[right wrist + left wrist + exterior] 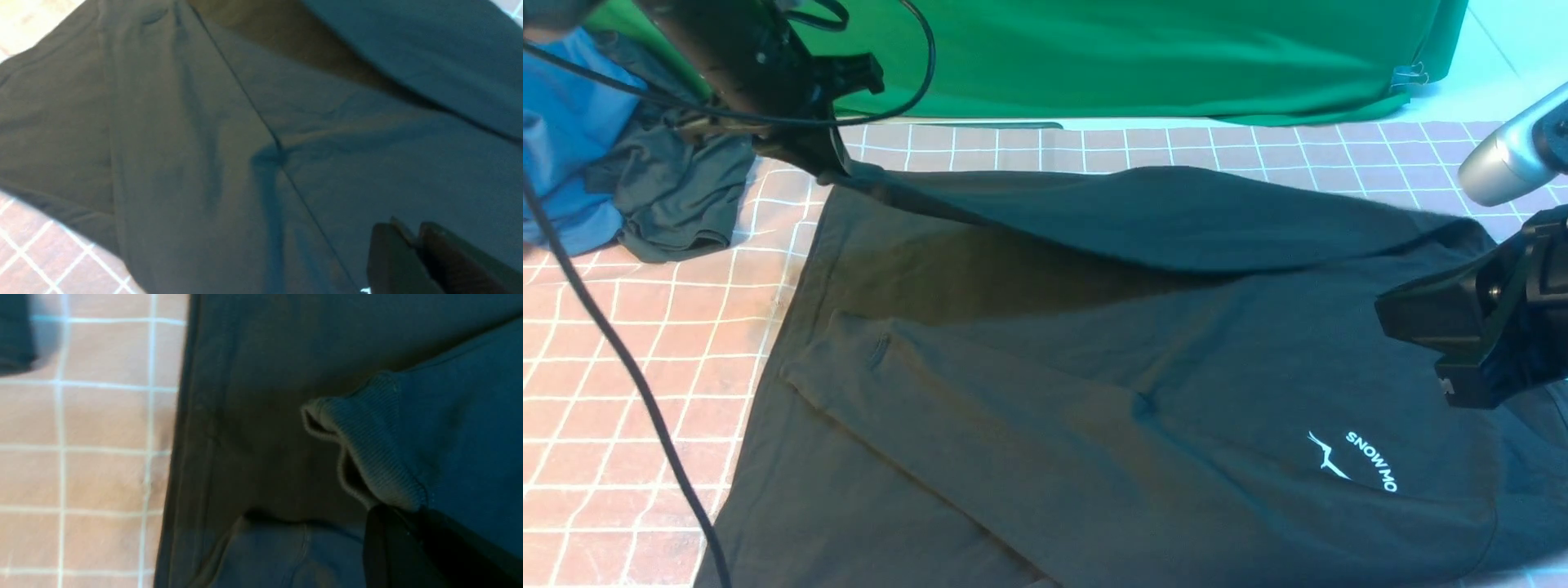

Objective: Fold a long-sleeved shirt over a pink coffee tablecloth.
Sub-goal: 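Fold the left side of the dark shirt inward over its body with the left gripper, then grasp the near edge of the shirt at its hem and shoulder corners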

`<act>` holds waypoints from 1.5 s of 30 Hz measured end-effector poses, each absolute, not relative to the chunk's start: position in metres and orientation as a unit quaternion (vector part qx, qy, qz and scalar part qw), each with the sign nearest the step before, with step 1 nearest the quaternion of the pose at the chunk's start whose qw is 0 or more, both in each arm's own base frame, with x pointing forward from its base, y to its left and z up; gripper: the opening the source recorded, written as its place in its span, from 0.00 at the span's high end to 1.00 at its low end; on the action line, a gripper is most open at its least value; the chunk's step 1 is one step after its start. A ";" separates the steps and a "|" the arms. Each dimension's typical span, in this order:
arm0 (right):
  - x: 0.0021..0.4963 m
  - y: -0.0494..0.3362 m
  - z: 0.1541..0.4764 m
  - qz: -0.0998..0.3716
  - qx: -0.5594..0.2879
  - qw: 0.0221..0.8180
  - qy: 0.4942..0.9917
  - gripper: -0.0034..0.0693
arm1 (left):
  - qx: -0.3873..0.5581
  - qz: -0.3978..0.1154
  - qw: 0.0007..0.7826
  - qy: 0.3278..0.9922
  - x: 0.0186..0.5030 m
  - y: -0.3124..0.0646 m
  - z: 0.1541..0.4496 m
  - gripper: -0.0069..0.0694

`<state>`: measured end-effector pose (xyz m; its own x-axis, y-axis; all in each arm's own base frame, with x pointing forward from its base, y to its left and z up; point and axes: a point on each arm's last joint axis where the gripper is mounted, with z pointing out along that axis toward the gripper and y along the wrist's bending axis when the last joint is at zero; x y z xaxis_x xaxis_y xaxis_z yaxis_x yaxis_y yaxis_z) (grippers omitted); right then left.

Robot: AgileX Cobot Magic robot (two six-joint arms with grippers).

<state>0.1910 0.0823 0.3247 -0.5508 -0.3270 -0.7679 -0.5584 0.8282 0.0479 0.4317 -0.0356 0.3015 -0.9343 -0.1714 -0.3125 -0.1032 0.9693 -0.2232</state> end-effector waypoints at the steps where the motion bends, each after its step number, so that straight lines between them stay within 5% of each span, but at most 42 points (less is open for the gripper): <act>1: 0.191 0.082 0.325 0.144 -0.254 0.400 0.868 0.78 | -0.073 -0.104 0.166 0.978 0.428 -0.036 0.304 0.85; 10: 0.192 0.082 0.325 0.143 -0.252 0.403 0.868 0.78 | -0.077 -0.106 0.117 0.984 0.391 -0.042 0.294 0.85; 25: 0.193 0.082 0.326 0.142 -0.250 0.409 0.866 0.76 | -0.091 -0.042 0.003 0.995 0.349 -0.032 0.234 0.83; 39: 0.219 0.056 0.335 0.105 -0.156 0.403 0.896 0.82 | -0.069 0.019 -0.011 0.997 0.342 -0.021 0.223 0.23; 45: 0.261 0.028 0.334 0.090 -0.105 0.326 0.935 0.90 | -0.047 -0.007 0.011 0.999 0.342 -0.041 0.238 0.41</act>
<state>0.2615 0.0280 0.3339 -0.7655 -0.1389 -0.6283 -0.2556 0.9617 0.0988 0.3415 -0.0406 0.2382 -0.9952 -0.0950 -0.0223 -0.0947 0.9954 -0.0150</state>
